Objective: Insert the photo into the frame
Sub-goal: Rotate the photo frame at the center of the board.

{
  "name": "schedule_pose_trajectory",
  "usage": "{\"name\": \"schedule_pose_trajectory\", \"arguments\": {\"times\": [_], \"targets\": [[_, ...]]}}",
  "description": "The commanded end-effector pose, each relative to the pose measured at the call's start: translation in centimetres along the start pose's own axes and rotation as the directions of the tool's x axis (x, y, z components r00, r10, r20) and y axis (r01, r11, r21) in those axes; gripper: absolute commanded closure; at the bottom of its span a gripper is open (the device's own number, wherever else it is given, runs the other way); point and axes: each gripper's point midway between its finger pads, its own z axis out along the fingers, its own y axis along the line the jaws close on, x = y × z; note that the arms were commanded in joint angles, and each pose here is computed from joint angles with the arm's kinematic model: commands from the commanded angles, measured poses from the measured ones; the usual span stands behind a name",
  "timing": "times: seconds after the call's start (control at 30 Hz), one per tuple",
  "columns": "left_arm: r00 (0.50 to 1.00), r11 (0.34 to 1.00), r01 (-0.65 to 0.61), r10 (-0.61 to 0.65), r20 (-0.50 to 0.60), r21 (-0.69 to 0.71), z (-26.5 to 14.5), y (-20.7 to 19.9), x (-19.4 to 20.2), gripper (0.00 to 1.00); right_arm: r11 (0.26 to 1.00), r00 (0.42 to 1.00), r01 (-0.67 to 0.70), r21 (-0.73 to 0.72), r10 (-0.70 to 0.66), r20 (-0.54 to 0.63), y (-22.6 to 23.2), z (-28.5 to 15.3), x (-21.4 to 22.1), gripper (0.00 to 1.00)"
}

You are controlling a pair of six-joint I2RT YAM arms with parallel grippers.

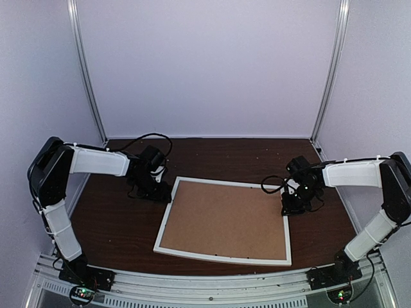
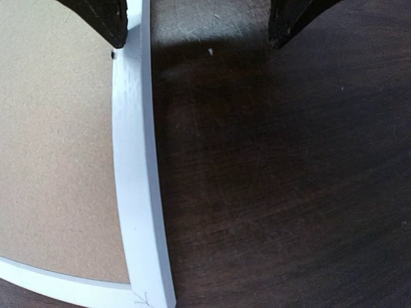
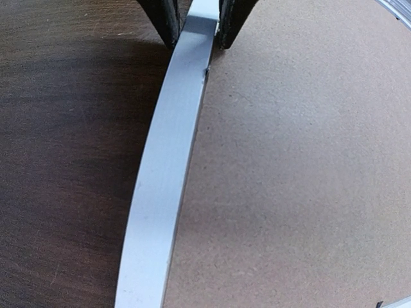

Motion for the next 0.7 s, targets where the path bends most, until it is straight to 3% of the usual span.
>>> {"name": "schedule_pose_trajectory", "arguments": {"times": [0.0, 0.67], "targets": [[1.0, 0.999, -0.005, 0.005, -0.005, -0.042, 0.5, 0.8, -0.5, 0.25, 1.0, 1.0, 0.011, -0.002, -0.011, 0.007, 0.1, 0.7, -0.4, 0.79], [0.997, 0.993, -0.007, 0.017, -0.082, 0.116, 2.8, -3.0, 2.4, 0.26, 1.0, 1.0, 0.0, -0.018, 0.0, 0.007, 0.2, 0.9, -0.5, 0.79]]}}
